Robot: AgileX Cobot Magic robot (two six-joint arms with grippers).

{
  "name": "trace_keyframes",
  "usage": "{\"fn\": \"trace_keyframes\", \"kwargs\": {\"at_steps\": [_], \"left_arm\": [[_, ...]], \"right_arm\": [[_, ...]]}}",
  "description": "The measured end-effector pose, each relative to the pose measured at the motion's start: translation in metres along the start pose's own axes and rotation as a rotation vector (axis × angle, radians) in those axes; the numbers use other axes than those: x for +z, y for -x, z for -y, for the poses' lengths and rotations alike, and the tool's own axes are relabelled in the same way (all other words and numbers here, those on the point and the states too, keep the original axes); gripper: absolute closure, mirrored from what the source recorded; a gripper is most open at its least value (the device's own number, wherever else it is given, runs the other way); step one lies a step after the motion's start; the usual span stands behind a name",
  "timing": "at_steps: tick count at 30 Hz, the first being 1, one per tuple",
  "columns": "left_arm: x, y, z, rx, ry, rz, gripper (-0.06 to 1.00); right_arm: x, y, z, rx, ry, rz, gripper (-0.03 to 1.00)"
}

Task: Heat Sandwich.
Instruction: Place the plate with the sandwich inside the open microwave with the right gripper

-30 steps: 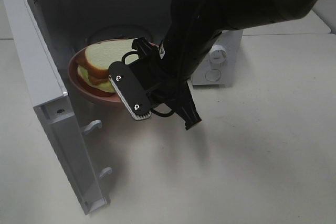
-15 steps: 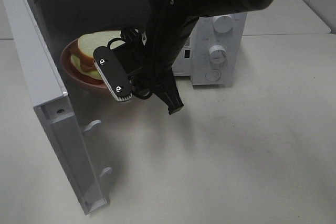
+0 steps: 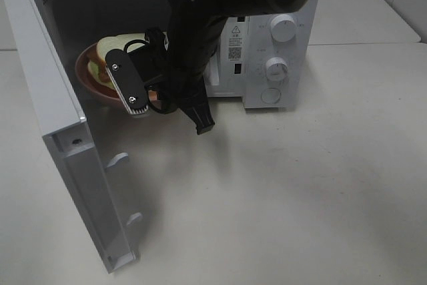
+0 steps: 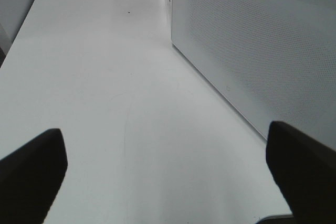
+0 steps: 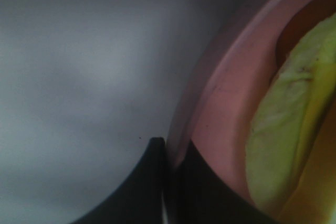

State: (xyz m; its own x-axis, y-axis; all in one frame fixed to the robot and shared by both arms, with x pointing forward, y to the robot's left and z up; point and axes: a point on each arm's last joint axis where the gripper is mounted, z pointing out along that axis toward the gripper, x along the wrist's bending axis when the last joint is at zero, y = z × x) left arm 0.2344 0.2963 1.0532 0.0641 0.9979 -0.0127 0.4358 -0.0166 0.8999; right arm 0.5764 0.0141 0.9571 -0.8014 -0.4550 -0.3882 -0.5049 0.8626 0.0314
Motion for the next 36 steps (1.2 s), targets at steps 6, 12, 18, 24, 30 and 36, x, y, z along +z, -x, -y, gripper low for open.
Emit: {"fn": "trace_keyframes", "kwargs": {"at_steps": [6, 12, 18, 24, 30, 36], "left_arm": [[0.0, 0.0, 0.0, 0.0, 0.0, 0.0, -0.03], [0.0, 0.0, 0.0, 0.0, 0.0, 0.0, -0.03], [0.0, 0.0, 0.0, 0.0, 0.0, 0.0, -0.03], [0.0, 0.0, 0.0, 0.0, 0.0, 0.0, -0.03], [0.0, 0.0, 0.0, 0.0, 0.0, 0.0, -0.03], [0.0, 0.0, 0.0, 0.0, 0.0, 0.0, -0.03]], "right_arm": [[0.002, 0.014, 0.002, 0.041, -0.007, 0.025, 0.93], [0.009, 0.026, 0.004, 0.074, -0.038, 0.05, 0.93], [0.015, 0.035, 0.008, 0.1, -0.048, 0.059, 0.93], [0.022, 0.043, 0.016, 0.117, -0.059, 0.078, 0.93], [0.032, 0.049, 0.023, 0.143, -0.067, 0.088, 0.93], [0.036, 0.053, 0.036, 0.128, -0.078, 0.096, 0.93]]}}
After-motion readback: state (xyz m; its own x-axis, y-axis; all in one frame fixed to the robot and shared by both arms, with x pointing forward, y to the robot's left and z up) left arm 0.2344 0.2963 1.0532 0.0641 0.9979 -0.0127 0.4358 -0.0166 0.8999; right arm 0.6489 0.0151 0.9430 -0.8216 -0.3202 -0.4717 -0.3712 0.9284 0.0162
